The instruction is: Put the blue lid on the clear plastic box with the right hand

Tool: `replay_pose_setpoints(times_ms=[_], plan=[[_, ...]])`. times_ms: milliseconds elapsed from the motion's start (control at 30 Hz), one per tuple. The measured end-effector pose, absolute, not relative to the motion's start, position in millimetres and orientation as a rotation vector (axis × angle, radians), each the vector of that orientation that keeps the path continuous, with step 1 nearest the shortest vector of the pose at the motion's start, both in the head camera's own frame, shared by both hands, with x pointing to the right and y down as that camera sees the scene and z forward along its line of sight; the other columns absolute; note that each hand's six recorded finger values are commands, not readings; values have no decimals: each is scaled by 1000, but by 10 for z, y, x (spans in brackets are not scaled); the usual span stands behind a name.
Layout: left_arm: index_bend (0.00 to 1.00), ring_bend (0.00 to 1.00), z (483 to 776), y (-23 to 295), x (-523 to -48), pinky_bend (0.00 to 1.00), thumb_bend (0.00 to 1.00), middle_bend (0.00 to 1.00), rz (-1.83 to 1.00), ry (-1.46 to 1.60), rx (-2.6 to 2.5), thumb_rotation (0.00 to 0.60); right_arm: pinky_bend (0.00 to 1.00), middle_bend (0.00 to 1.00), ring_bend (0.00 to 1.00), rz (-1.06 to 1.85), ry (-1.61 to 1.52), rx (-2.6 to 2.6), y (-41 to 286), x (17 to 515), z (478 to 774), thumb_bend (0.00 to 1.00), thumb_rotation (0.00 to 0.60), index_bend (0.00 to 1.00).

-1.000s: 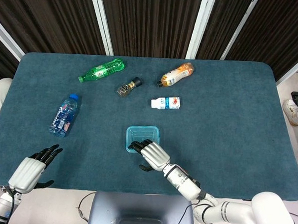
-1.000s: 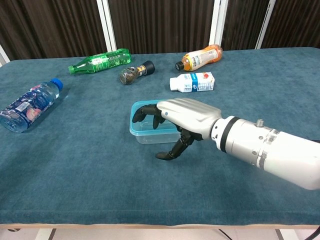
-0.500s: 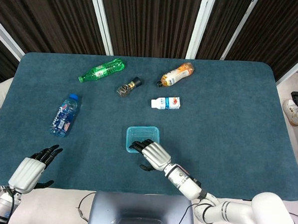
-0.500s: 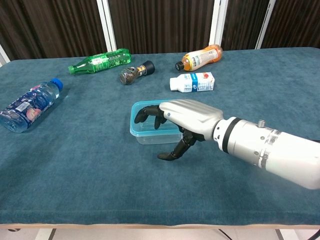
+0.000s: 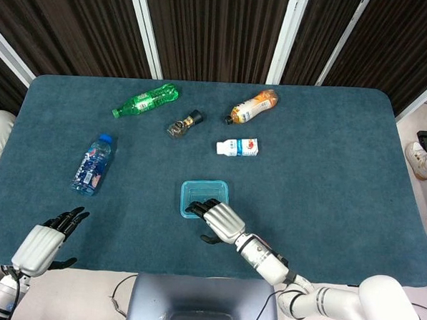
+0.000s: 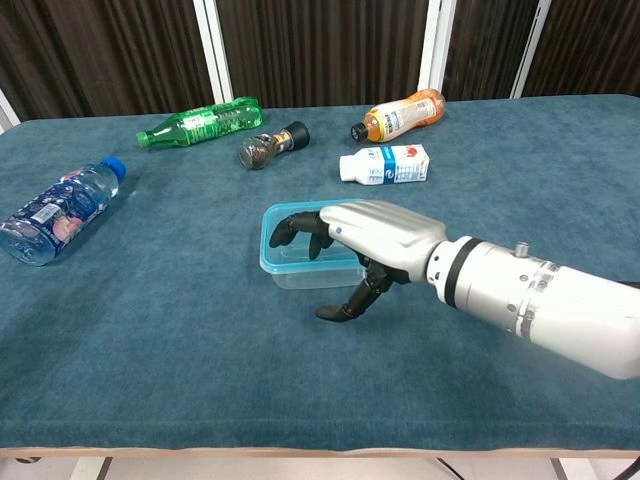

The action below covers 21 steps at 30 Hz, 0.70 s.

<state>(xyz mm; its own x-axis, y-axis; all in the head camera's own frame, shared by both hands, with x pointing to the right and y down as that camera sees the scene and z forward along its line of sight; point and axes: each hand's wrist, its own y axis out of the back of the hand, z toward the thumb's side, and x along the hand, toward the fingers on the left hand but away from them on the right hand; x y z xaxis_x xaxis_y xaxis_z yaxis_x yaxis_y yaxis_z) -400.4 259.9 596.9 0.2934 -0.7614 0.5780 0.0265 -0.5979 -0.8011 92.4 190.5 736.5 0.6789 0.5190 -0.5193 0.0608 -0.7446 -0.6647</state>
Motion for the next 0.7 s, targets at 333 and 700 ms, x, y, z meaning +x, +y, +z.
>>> replay_pose_setpoints(times_ms=[333,700], plan=[[124,181,5969,2601,-4002,427,298,85,-1375,659,-1837,600,382,318,371,943,-465,-2258,1862,954,7324,396,600,348],[124,180,5979,2608,-3987,427,298,85,-1377,649,-1832,600,374,318,369,861,-580,-2182,1655,1082,7019,396,600,346]])
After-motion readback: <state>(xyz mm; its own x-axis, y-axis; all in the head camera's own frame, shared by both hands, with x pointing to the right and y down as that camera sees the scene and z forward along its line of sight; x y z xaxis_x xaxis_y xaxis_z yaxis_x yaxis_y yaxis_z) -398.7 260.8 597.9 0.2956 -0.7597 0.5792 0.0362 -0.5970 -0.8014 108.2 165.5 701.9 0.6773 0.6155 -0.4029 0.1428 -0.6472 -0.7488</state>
